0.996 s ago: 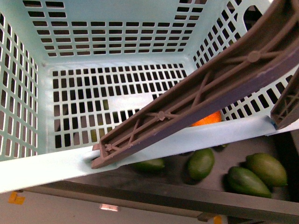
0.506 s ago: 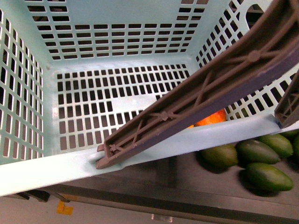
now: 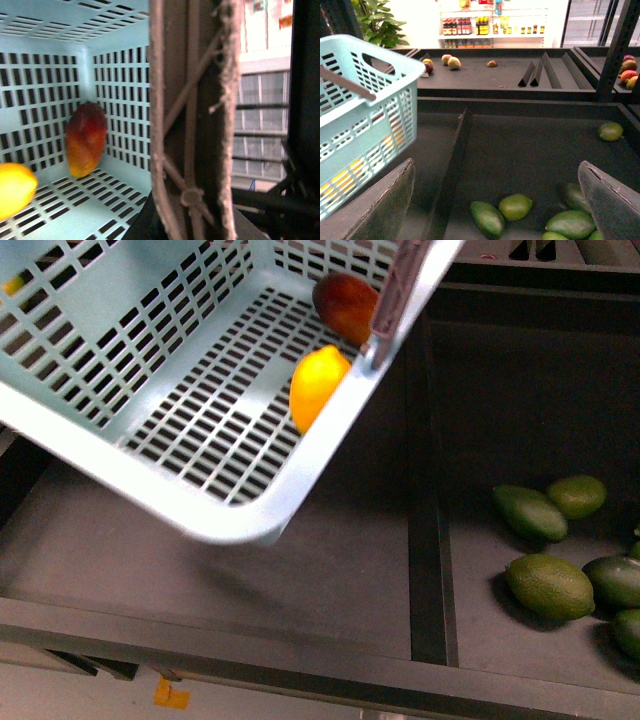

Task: Pick lemon and mango into basket

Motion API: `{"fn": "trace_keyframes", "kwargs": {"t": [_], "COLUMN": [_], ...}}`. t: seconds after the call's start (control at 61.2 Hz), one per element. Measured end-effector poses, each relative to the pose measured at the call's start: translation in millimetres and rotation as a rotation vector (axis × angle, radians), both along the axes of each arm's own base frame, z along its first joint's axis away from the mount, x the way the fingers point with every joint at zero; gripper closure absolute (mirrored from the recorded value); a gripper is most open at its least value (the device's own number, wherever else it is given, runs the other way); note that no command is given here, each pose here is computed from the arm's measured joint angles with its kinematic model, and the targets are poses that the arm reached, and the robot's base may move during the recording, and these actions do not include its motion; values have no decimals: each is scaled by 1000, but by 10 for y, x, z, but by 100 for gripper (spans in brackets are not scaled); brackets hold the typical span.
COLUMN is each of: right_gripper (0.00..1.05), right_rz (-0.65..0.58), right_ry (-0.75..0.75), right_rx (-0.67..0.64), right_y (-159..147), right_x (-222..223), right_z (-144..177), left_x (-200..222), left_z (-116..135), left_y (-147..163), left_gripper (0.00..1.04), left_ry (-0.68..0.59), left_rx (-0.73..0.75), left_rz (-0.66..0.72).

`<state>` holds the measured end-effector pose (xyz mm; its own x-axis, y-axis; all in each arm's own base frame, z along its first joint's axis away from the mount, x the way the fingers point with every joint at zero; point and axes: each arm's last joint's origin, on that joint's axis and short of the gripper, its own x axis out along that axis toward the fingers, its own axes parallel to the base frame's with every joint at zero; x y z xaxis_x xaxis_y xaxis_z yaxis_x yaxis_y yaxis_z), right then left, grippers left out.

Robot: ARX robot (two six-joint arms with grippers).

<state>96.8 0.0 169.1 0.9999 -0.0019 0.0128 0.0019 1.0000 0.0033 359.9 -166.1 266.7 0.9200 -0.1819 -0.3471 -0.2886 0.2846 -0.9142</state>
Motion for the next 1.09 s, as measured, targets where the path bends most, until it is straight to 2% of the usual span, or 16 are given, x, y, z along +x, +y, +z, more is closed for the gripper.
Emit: {"fn": "trace_keyframes", "kwargs": {"t": [0.114,0.212,0.294,0.376,0.735,0.931,1.094], "right_gripper": [9,9,9,9,9,9,9], "right_rz": [2,0,1,1,1,1,1], "right_ry": [0,0,0,0,0,0,0], "right_rx": [0,0,0,0,0,0,0], "right_y": [0,0,0,0,0,0,0], "right_x": [0,0,0,0,0,0,0], "right_z": [0,0,0,0,0,0,0], "left_x": [501,934,1132,1209,1182,1065,796], "left_z": [-259,-584,-880,-1051,-1219,-1219,-1019], "left_y": [190,201,139,111,38,46,266], "left_gripper": [100,100,100,100,100,66,35], "left_ry": [49,86,124,153,204,192,175], "left_rx": [-56,-32,-23,-43,-21,-53,-100], "left_rz": [78,99,103,108,80,176,326]}}
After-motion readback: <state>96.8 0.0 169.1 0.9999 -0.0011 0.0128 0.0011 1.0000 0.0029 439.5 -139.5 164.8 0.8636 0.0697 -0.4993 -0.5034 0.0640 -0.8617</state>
